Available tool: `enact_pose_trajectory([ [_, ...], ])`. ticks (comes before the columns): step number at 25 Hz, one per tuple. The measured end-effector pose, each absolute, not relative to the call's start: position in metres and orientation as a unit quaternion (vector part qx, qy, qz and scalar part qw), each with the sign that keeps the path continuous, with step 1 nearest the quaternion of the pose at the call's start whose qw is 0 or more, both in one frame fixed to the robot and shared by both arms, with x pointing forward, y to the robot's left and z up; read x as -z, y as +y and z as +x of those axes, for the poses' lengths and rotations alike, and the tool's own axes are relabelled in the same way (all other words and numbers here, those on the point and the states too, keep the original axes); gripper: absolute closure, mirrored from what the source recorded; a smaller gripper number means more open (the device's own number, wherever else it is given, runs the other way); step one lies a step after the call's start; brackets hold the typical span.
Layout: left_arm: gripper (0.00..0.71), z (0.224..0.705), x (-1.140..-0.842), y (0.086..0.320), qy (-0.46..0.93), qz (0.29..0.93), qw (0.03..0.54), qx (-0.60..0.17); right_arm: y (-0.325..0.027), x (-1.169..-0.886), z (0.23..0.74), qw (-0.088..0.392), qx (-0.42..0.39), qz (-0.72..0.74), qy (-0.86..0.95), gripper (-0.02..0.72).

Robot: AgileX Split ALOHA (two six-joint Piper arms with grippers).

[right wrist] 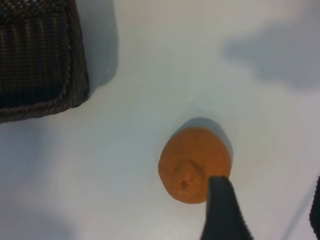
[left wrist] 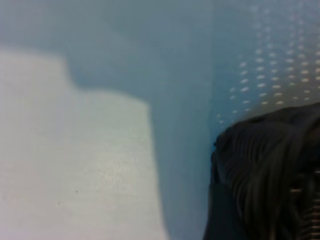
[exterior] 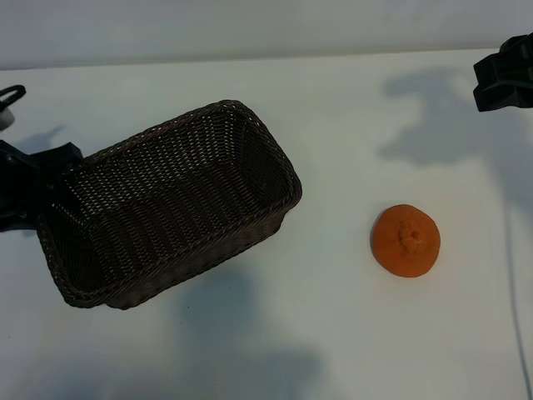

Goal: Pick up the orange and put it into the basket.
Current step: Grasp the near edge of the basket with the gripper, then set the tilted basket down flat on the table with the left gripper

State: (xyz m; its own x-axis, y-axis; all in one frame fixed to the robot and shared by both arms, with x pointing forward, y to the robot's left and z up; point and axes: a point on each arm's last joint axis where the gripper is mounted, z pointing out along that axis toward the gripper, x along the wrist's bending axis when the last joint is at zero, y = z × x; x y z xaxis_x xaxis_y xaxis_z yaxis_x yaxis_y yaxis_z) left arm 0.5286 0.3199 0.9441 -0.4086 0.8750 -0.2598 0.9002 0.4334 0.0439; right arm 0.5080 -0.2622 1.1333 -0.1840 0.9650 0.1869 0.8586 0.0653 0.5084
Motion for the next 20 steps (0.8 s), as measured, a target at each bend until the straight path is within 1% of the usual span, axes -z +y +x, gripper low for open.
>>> enact_pose_trajectory([
  [5, 0.224, 0.531, -0.932, 0.319, 0.842, 0.524, 0.111, 0.067, -0.262, -1.133, 0.508, 0.101, -0.264, 0.631, 0.722, 0.282],
  [7, 0.251, 0.531, -0.930, 0.320, 0.842, 0.524, 0.107, 0.070, -0.262, -1.133, 0.508, 0.101, -0.264, 0.631, 0.722, 0.282],
  [8, 0.293, 0.531, -0.928, 0.320, 0.842, 0.524, 0.105, 0.072, -0.262, -1.133, 0.508, 0.101, -0.264, 0.631, 0.722, 0.282],
  [9, 0.364, 0.531, -0.926, 0.319, 0.842, 0.524, 0.102, 0.074, -0.262, -1.133, 0.508, 0.101, -0.264, 0.631, 0.722, 0.282],
  [10, 0.461, 0.531, -0.925, 0.319, 0.840, 0.527, 0.100, 0.076, -0.262, -1.133, 0.508, 0.101, -0.264, 0.631, 0.722, 0.282],
  [11, 0.536, 0.531, -0.925, 0.319, 0.838, 0.530, 0.101, 0.079, -0.262, -1.133, 0.508, 0.101, -0.264, 0.631, 0.722, 0.282],
  [20, 0.531, 0.527, -0.926, 0.316, 0.834, 0.533, 0.092, 0.105, -0.262, -1.133, 0.508, 0.101, -0.264, 0.631, 0.723, 0.282],
])
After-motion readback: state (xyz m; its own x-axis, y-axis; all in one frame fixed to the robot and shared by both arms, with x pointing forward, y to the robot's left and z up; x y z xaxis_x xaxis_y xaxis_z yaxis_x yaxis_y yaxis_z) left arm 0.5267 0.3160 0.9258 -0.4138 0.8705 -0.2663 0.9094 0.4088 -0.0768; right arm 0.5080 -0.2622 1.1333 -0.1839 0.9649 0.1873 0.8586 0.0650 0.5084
